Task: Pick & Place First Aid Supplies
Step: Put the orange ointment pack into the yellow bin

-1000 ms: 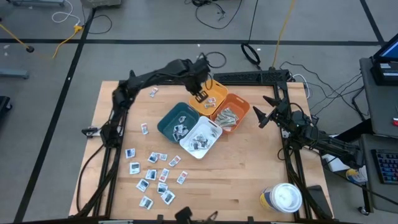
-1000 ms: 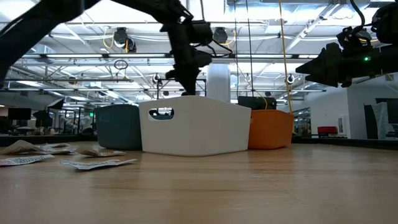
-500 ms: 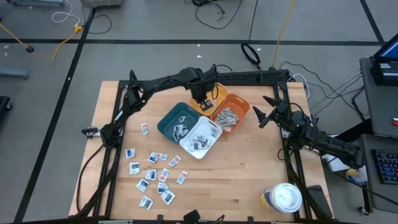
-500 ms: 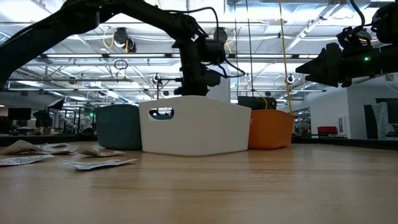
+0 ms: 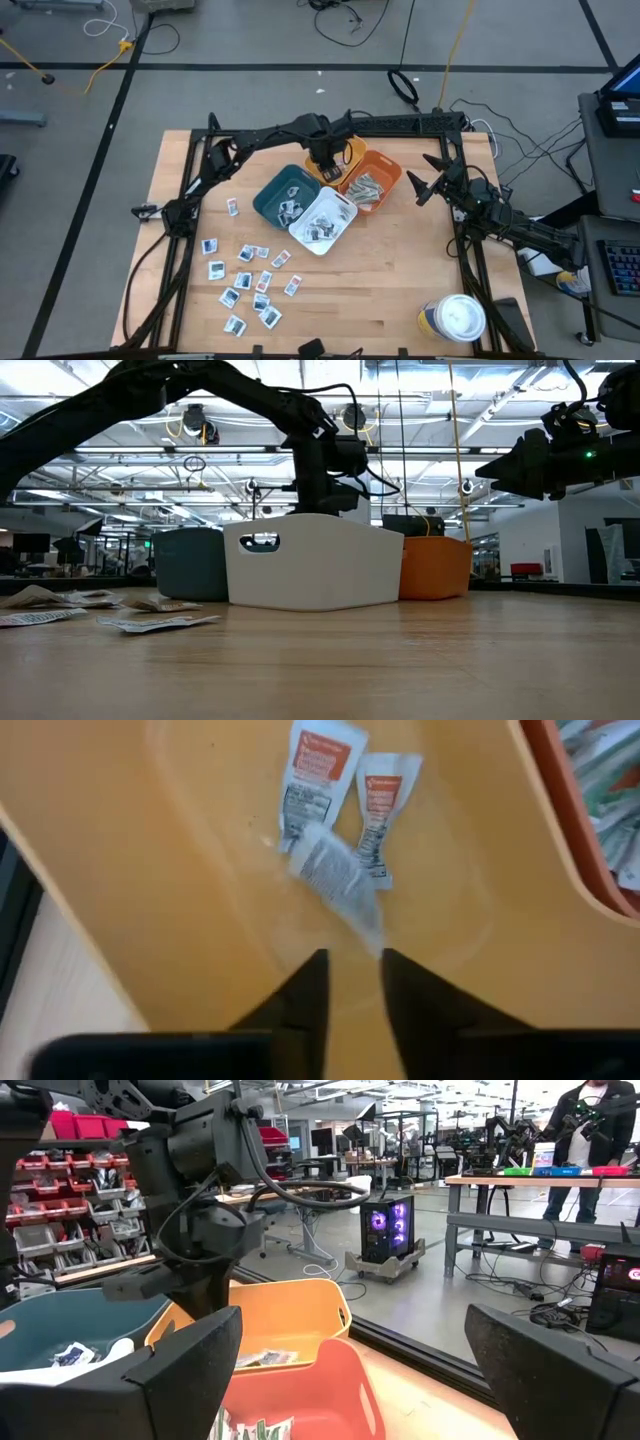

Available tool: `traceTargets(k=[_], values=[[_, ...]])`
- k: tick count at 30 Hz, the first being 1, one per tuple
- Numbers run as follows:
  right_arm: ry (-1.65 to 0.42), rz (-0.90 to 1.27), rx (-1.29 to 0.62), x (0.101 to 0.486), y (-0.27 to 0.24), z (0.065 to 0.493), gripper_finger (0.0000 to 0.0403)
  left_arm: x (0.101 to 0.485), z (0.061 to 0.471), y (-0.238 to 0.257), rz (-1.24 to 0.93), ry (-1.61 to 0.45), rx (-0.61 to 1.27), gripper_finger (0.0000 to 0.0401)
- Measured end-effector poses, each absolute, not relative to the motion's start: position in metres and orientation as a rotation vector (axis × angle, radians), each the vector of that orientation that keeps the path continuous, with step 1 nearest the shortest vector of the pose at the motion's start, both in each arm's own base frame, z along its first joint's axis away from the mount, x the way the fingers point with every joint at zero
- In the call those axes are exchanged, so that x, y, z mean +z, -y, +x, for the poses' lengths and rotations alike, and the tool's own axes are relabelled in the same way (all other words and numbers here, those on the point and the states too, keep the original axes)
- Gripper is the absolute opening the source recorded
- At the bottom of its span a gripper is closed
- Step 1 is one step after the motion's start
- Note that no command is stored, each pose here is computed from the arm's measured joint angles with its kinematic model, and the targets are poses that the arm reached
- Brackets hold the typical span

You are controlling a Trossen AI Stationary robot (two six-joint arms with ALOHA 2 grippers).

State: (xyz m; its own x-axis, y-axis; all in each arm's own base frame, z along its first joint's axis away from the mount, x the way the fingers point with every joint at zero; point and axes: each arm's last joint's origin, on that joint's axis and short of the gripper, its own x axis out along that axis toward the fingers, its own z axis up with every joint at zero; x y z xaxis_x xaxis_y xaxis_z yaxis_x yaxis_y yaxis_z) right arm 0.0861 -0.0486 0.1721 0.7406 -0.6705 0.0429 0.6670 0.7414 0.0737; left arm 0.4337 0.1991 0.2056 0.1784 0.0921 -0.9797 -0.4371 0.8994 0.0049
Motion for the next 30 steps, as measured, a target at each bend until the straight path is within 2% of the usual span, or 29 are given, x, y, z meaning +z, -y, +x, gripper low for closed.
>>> traceTargets(k=[7,13,21,30], values=[[0.068,0.054,-0.734,0.172,0.049,0.086,0.0377,0.210,0.433,-0.198,-0.267,-1.343,0.340,0.0237],[0.068,0.055,-0.734,0.172,0.049,0.086,0.0377,0.235,0.424,-0.203,-0.277,-1.276,0.373,0.0304],[0.068,0.054,-0.734,0.172,0.049,0.086,0.0377,0.260,0.406,-0.221,-0.348,-1.206,0.461,0.0341],[0.068,0.055,-0.734,0.172,0.049,0.086,0.0377,0.267,0.374,-0.253,-0.495,-1.225,0.556,0.0326]])
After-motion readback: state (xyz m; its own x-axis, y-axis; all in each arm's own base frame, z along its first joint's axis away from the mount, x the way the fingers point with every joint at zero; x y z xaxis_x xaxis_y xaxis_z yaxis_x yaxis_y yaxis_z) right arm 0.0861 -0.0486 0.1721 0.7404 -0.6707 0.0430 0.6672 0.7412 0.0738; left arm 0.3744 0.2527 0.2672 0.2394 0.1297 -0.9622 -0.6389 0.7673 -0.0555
